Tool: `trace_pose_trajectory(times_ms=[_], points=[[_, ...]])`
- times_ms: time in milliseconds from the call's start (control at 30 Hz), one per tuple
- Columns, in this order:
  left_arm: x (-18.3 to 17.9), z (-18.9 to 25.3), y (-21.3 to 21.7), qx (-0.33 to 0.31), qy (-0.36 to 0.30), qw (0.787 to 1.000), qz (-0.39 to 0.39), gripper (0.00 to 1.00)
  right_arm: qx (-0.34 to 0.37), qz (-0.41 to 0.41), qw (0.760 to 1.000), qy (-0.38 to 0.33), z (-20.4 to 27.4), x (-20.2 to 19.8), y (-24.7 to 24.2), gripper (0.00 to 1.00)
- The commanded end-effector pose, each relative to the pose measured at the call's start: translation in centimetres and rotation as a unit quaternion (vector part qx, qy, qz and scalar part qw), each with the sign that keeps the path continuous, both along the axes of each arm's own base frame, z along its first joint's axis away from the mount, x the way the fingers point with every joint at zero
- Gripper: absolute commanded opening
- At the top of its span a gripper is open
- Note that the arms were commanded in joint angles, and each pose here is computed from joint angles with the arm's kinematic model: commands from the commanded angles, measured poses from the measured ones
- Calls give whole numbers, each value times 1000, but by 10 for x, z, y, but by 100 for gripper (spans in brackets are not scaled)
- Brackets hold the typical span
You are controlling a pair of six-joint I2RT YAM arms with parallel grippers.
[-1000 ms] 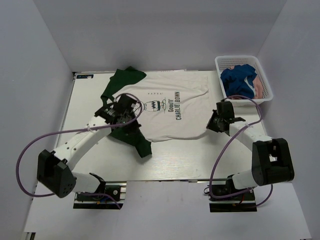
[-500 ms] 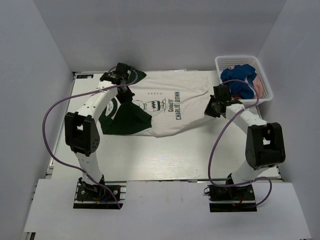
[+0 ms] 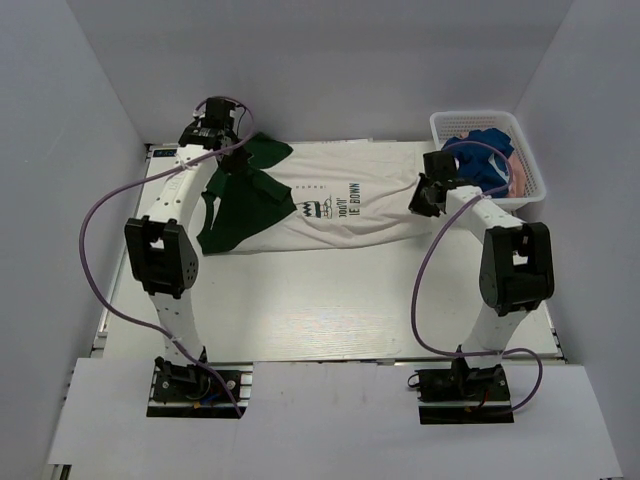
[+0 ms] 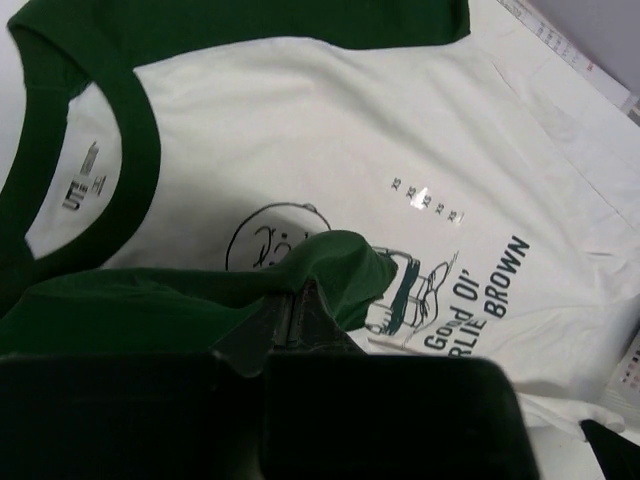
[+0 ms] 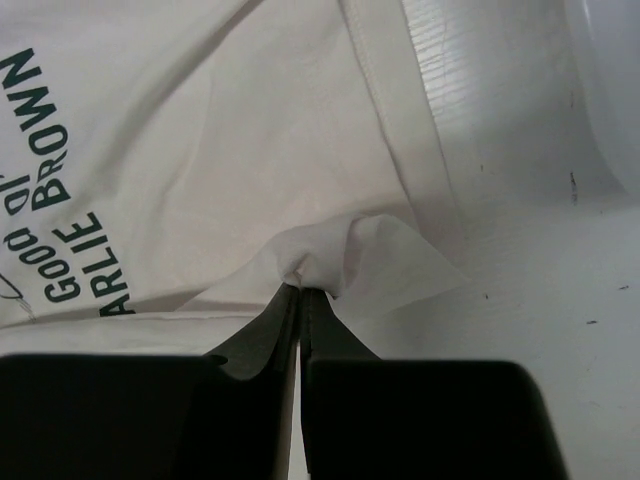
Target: Fold and stack the t-shirts
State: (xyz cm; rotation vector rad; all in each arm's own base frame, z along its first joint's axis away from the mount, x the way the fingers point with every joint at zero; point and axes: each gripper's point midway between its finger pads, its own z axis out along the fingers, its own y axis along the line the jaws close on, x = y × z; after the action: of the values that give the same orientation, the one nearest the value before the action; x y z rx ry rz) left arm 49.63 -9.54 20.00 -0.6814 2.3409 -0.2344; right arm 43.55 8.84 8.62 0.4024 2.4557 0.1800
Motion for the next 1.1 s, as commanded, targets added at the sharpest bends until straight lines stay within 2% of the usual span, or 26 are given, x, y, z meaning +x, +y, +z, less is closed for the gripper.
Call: trace_pose_trajectory(times_ms=[0, 100, 133, 167, 200, 233, 267, 300, 333, 467, 533, 667, 700, 867, 1000, 1067], points=[[25, -2, 4, -4, -21, 1000, -16, 0, -17, -16, 1000, -5, 7, 14, -14, 0], [40, -15, 11, -7, -13, 1000, -9, 0, -19, -21, 1000, -8, 4, 26, -16, 0], [46, -19, 14, -5, -19, 1000, -17, 17, -20, -24, 999, 0, -2, 27, -17, 13], [52, -23, 10, -10, -24, 999, -29, 29, -19, -25, 1000, 0, -2, 30, -18, 24], [63, -17, 8, -12, -44, 999, -29, 45, -19, -21, 1000, 4, -7, 34, -16, 29], [70, -32, 11, -5, -37, 998, -40, 88, -17, -3, 1000, 0, -3, 37, -11, 29], [74, -36, 11, -5, -36, 999, -40, 100, -10, 8, 1000, -1, -1, 40, -5, 35], [82, -27, 10, -3, -49, 998, -44, 100, -6, 33, 999, 1, -2, 40, 3, 49], [82, -37, 11, 5, -33, 998, -51, 100, -5, 51, 999, 2, -1, 39, 8, 90], [72, -31, 17, 20, -28, 998, -47, 100, 7, 82, 997, -11, 8, 32, 23, 90], [47, -32, 20, 20, -20, 998, -47, 100, 21, 100, 994, -29, 20, 28, 36, 90], [9, -42, 15, 8, -23, 998, -57, 100, 51, 151, 987, -18, 3, 3, 66, 90], [-9, -65, 12, 3, 6, 999, -53, 100, 54, 157, 986, -19, 3, 2, 71, 90], [-39, -108, -4, -44, 42, 995, -79, 100, 35, 147, 988, 8, -28, 5, 71, 90], [-58, -156, -7, -81, 108, 988, -72, 100, -22, 99, 994, 25, -56, 14, 45, 90], [-76, -180, -7, -85, 142, 984, -67, 100, -23, 98, 993, 60, -73, -1, 43, 90]])
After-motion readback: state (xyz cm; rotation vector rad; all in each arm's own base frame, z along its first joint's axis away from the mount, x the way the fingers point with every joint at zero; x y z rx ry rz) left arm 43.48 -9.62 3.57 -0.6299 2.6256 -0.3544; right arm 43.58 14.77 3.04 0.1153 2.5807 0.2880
